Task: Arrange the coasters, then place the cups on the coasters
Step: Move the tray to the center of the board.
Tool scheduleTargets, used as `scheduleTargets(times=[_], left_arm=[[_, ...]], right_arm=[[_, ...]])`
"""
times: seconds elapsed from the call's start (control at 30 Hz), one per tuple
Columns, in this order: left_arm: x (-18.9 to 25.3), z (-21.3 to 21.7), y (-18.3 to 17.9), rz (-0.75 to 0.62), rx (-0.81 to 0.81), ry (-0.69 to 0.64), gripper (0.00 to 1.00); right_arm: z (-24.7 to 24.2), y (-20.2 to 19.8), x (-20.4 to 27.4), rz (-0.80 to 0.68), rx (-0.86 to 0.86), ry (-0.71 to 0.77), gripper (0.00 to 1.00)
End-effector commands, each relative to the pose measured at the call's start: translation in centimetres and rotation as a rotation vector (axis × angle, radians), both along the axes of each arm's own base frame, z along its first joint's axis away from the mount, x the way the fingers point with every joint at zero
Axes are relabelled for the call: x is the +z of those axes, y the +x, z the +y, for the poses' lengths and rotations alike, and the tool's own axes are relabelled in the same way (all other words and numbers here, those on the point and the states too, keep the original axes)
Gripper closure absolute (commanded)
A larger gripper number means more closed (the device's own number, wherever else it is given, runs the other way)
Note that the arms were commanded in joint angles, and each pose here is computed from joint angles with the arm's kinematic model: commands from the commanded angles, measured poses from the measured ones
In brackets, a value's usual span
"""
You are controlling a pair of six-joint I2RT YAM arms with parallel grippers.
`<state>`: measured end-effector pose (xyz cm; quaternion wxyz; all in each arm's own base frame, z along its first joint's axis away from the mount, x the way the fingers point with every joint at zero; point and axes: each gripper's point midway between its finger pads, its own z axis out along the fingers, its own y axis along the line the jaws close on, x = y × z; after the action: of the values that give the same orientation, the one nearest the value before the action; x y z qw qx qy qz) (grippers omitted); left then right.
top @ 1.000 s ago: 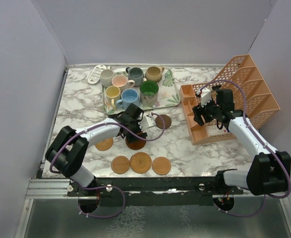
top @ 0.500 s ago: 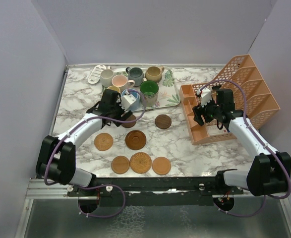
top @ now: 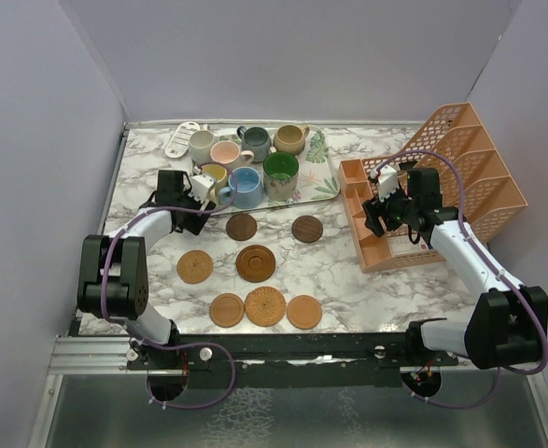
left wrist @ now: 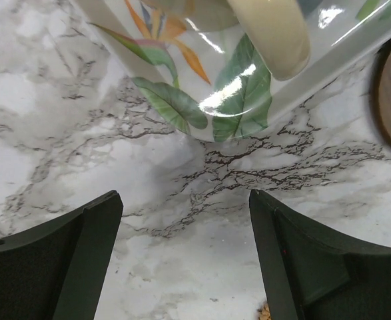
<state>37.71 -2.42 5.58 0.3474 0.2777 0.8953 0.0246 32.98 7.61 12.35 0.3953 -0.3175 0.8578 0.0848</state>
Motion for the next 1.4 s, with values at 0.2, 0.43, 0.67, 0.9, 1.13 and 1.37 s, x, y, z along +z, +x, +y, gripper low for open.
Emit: scheduleTargets(times=[0.2,0.43,0.67,0.9,1.13,1.37], left_arm=[[-1.8,-1.3,2.7,-0.006,-0.096,-0.056,0.21],[-2.9,-1.7,4.6,-0.003,-0.067,-0.098,0.22],[-3.0,-1.4,7.1,-0.022,0.009,-0.121,0.25],[-2.8,-1.2,8.8,-0.035,0.062,-0.135,0.25],[-2.2,-0.3,9.1,-0.053,0.123,-0.121,0.25],[0.4,-1.3,7.2,-0.041,0.082,-0.168,0.24]], right_arm=[[-0.1,0.0,-0.3,-0.002,0.012,-0.002,0.34],[-0.2,0.1,-0.5,0.004,0.009,-0.008,0.34],[-0.3,0.0,-0.7,0.008,0.006,-0.014,0.34],[-0.3,0.0,-0.7,0.009,0.005,-0.013,0.34],[-0.2,0.0,-0.6,0.004,0.005,-0.010,0.34],[-0.2,-0.1,-0.3,-0.004,0.006,-0.007,0.34]])
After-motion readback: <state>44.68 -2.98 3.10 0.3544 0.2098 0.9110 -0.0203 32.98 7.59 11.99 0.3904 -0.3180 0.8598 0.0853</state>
